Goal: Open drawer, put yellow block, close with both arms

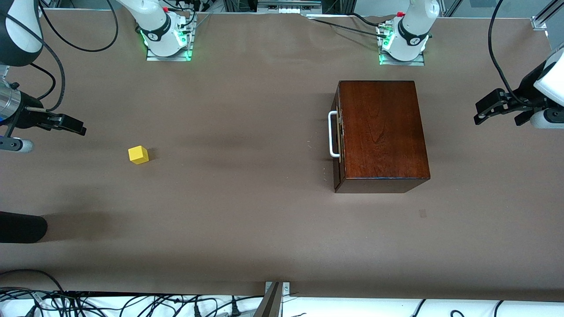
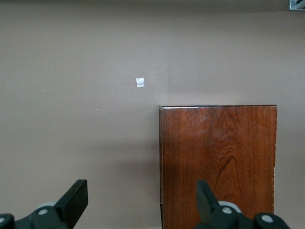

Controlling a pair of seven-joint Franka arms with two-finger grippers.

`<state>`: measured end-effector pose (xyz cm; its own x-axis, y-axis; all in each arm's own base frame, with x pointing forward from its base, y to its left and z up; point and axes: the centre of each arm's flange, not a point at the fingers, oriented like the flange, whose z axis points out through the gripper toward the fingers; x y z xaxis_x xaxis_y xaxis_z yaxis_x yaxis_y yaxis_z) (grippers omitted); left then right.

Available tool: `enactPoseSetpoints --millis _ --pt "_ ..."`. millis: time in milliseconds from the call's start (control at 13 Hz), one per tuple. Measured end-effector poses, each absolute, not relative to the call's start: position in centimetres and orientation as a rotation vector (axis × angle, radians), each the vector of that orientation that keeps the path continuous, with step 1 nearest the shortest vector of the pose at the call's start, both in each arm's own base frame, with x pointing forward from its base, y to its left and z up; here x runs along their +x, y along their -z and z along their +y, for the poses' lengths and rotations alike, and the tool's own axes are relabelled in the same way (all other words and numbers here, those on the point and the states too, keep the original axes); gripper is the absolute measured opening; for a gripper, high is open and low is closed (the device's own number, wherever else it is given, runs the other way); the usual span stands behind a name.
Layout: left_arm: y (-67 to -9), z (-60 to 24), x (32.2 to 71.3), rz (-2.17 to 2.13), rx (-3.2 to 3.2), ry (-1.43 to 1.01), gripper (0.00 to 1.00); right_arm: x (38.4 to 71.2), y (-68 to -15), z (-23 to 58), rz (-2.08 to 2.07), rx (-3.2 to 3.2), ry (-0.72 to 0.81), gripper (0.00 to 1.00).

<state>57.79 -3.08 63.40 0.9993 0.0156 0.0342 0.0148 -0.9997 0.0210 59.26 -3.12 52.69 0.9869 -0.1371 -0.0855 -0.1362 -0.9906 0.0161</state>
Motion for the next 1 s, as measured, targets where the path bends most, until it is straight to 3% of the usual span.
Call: enactPoseSetpoints --millis 1000 --pt "-64.6 -3.7 57.5 0.006 3.117 -0.118 1.0 59.5 -52.4 -3.1 -0.214 3.119 0.139 1.0"
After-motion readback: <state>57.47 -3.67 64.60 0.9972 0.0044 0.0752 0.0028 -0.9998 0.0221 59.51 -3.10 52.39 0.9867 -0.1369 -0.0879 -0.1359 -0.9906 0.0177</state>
